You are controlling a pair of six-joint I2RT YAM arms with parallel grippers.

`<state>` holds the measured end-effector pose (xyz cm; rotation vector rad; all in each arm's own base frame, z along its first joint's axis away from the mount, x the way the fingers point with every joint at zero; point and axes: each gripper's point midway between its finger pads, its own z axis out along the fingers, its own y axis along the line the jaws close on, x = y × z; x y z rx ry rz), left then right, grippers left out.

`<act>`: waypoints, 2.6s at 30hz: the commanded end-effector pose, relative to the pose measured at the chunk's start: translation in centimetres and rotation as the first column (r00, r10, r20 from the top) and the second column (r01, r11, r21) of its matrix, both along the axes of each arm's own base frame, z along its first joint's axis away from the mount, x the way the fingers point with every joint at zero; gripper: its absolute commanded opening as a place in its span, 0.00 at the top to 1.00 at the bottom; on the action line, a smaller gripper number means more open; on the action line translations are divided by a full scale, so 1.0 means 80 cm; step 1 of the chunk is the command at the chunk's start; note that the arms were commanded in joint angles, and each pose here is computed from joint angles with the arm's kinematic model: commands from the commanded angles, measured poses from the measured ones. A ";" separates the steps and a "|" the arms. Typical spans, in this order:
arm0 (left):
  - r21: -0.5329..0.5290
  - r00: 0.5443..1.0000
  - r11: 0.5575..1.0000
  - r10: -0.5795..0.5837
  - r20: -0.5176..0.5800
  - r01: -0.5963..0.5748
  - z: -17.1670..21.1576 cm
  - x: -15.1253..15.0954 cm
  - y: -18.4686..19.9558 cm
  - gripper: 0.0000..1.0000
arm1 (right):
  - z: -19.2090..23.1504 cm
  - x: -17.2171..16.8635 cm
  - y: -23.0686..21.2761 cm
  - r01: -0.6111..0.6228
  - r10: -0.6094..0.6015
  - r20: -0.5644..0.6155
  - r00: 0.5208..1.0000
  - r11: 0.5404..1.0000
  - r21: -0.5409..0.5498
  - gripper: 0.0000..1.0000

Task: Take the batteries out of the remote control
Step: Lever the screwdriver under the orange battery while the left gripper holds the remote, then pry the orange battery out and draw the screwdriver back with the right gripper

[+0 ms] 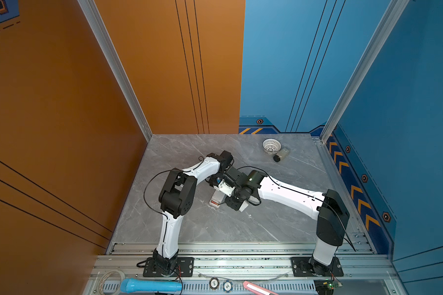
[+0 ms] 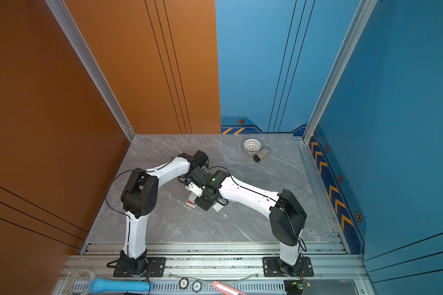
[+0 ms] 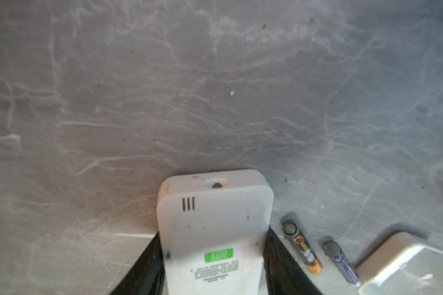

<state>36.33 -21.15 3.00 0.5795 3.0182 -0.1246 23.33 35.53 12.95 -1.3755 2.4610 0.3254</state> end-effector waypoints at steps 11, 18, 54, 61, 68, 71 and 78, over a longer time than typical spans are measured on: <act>-0.013 1.000 1.000 -0.007 -0.016 0.006 -0.005 -0.007 -0.002 1.00 | -0.015 -0.007 -0.012 0.012 -0.013 -0.039 0.999 0.999 -0.042 1.00; -0.022 1.000 1.000 -0.005 -0.021 0.004 -0.006 -0.009 -0.006 1.00 | -0.030 -0.009 -0.008 0.014 -0.017 -0.053 0.998 0.998 -0.054 1.00; -0.190 0.989 0.974 0.108 -0.100 -0.126 -0.009 -0.022 -0.019 1.00 | -0.061 -0.007 -0.014 0.225 -0.244 0.066 0.968 0.952 0.209 1.00; -0.137 0.968 0.959 0.238 -0.086 -0.248 -0.003 -0.016 0.006 1.00 | -0.073 -0.013 -0.044 0.293 -0.293 0.093 0.952 0.956 0.006 1.00; -0.063 0.920 0.920 0.379 -0.095 -0.386 -0.004 -0.023 0.032 1.00 | -0.062 -0.004 -0.072 0.471 -0.433 0.291 0.853 0.879 -0.072 1.00; -0.052 0.889 0.891 0.442 -0.120 -0.450 -0.006 -0.030 0.037 1.00 | -0.060 0.001 -0.075 0.522 -0.471 0.351 0.809 0.851 -0.061 1.00; -0.035 0.868 0.870 0.486 -0.105 -0.491 -0.004 -0.028 0.046 1.00 | -0.050 0.000 -0.060 0.546 -0.547 0.291 0.785 0.833 0.092 1.00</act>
